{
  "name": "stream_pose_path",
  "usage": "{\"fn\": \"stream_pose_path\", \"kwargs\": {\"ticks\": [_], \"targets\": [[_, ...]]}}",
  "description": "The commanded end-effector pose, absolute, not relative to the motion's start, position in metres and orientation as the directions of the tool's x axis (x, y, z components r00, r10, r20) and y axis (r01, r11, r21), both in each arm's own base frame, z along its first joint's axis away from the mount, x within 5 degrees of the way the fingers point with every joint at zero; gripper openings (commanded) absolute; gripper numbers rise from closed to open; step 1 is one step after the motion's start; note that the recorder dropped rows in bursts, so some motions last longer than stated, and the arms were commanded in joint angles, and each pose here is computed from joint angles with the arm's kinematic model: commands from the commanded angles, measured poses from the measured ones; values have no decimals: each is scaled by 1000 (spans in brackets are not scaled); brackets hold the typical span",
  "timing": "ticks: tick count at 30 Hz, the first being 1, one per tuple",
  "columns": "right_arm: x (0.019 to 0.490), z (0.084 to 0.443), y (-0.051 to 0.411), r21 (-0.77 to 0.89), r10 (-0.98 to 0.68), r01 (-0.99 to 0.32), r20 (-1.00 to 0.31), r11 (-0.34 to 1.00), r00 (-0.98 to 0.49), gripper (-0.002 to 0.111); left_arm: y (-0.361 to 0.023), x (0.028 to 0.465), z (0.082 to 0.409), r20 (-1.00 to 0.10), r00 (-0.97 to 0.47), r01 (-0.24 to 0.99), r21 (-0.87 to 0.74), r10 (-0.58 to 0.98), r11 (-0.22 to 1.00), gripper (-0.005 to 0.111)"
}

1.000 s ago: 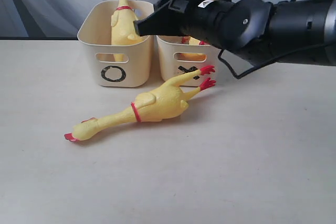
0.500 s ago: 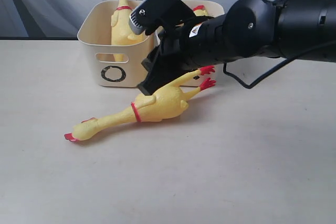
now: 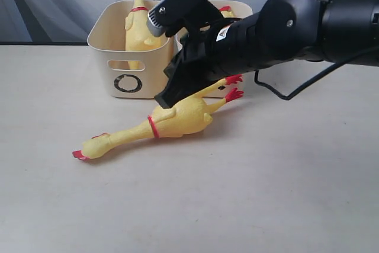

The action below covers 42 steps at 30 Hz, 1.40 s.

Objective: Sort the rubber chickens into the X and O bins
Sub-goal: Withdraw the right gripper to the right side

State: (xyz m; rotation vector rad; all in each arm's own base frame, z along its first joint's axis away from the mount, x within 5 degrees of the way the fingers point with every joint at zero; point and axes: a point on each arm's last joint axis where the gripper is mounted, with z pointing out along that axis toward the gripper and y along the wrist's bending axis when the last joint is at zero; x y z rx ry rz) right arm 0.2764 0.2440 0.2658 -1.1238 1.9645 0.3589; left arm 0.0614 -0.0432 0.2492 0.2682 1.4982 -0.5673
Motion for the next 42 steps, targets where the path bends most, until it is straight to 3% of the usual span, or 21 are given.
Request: {"fn": "stream_pose_path", "kwargs": {"ticks": [1,11,16,27,42], "targets": [[270,290,237,-129,-520,-794,-815,594,-257,-1,-43,60,249,-982,-20,513,-172,-188,841,0],[233,298,194,-165,-407,-704,-894,691,-190,-1,-43,60,249,-982,-20,513,-172,-188,841,0],[210,291,168,-93,-285,-626,-934,775,-215,-1,-43,60,249,-982,-20,513,-172,-188,841,0],[163,284,121,-65,-176,-553,-973,831,-152,-1,-43,60,249,-982,-20,513,-172,-188,841,0],[120,279,86,-50,-106,-549,-992,835,-70,-1,-43,60,249,-982,-20,513,-172,-188,841,0]]}}
